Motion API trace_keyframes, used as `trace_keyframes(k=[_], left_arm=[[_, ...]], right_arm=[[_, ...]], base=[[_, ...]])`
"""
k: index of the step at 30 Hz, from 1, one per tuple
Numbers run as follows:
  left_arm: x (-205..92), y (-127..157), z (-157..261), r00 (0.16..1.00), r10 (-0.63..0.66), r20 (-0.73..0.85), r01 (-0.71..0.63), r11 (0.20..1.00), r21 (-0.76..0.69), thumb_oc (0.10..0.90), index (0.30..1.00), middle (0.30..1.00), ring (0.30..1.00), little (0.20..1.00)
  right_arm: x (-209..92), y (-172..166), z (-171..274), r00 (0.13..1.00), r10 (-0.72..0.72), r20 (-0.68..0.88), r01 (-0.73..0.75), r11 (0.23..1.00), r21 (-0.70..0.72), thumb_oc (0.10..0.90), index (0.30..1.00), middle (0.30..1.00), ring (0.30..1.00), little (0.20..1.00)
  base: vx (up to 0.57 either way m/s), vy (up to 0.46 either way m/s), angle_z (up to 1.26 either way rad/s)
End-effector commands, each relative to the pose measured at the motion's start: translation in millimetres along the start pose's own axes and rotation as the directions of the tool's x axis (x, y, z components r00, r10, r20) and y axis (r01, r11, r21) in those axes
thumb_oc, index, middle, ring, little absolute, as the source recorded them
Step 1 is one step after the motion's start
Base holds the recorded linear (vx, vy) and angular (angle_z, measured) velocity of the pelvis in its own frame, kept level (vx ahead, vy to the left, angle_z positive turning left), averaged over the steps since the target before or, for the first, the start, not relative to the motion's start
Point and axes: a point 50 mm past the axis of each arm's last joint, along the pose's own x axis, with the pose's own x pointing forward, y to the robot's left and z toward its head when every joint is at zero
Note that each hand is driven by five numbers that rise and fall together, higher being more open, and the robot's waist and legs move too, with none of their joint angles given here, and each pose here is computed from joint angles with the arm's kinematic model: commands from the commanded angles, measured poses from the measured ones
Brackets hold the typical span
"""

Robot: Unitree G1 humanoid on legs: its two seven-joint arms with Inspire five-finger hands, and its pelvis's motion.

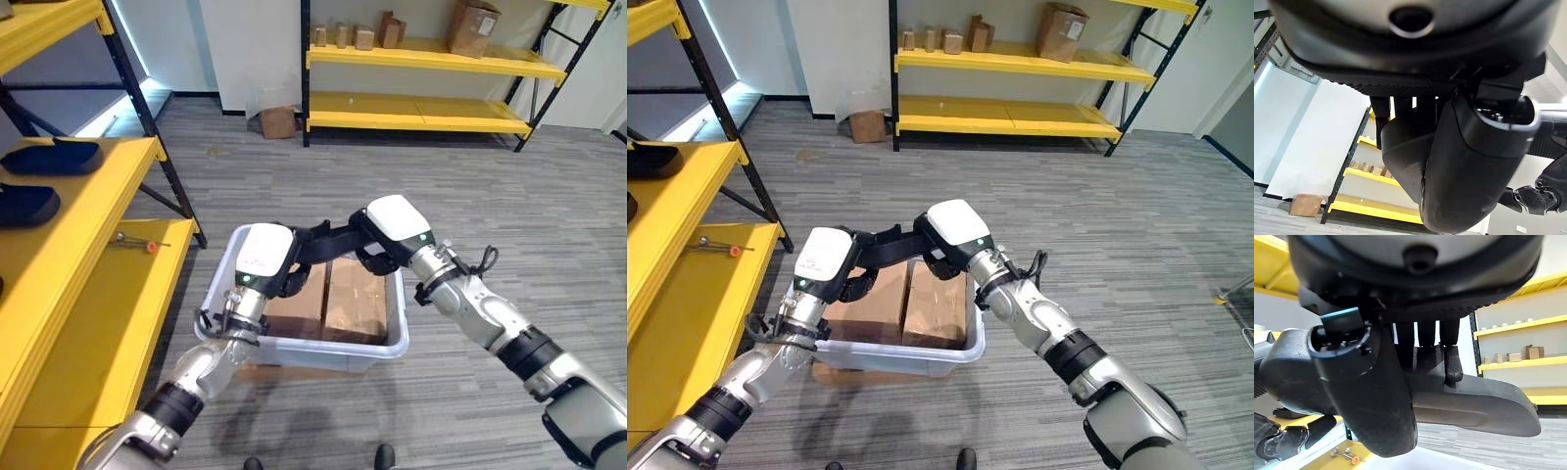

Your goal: Move parts from the plastic box to the shelf.

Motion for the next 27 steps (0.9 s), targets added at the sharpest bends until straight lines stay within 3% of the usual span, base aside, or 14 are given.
trace_keyframes(k=[1,4,6,11,19,23,27], left_arm=[[14,39,-1,0.972,0.232,-0.042,-0.236,0.96,-0.154,0.4,0.3,0.3,0.3,0.3],[2,46,-12,0.962,0.258,-0.092,-0.269,0.953,-0.138,0.4,0.3,0.3,0.3,0.3],[-16,71,-29,0.924,0.356,-0.136,-0.367,0.928,-0.065,0.4,0.3,0.3,0.3,0.3],[-52,96,-52,0.868,0.446,-0.22,-0.44,0.895,0.08,0.4,0.3,0.3,0.3,0.3],[-95,102,-68,0.828,0.466,-0.313,-0.414,0.883,0.22,0.4,0.3,0.3,0.3,0.3],[-97,108,-70,0.811,0.497,-0.309,-0.438,0.866,0.242,0.4,0.3,0.3,0.3,0.3],[-84,111,-64,0.806,0.53,-0.263,-0.482,0.846,0.226,0.4,0.3,0.3,0.3,0.3]], right_arm=[[19,-75,25,0.896,-0.442,0.044,0.42,0.876,0.239,0.9,1.0,1.0,1.0,1.0],[8,-74,23,0.891,-0.453,0.032,0.431,0.865,0.255,0.9,1.0,1.0,1.0,1.0],[-13,-85,16,0.862,-0.507,0.021,0.485,0.835,0.26,0.9,1.0,1.0,1.0,1.0],[-45,-90,7,0.832,-0.555,-0.009,0.531,0.792,0.301,0.9,1.0,1.0,1.0,1.0],[-56,-105,20,0.796,-0.599,0.081,0.541,0.766,0.347,0.9,1.0,1.0,1.0,1.0],[-56,-118,28,0.756,-0.639,0.139,0.571,0.749,0.337,0.9,1.0,1.0,1.0,1.0],[-57,-114,20,0.768,-0.634,0.094,0.58,0.75,0.318,0.9,1.0,1.0,1.0,1.0]], base=[[-0.01,-0.043,0.0],[-0.02,-0.064,0.01],[-0.04,-0.115,0.1],[-0.04,-0.145,0.15],[-0.08,-0.202,0.02],[-0.16,-0.25,-0.04],[-0.1,-0.166,1.26]])
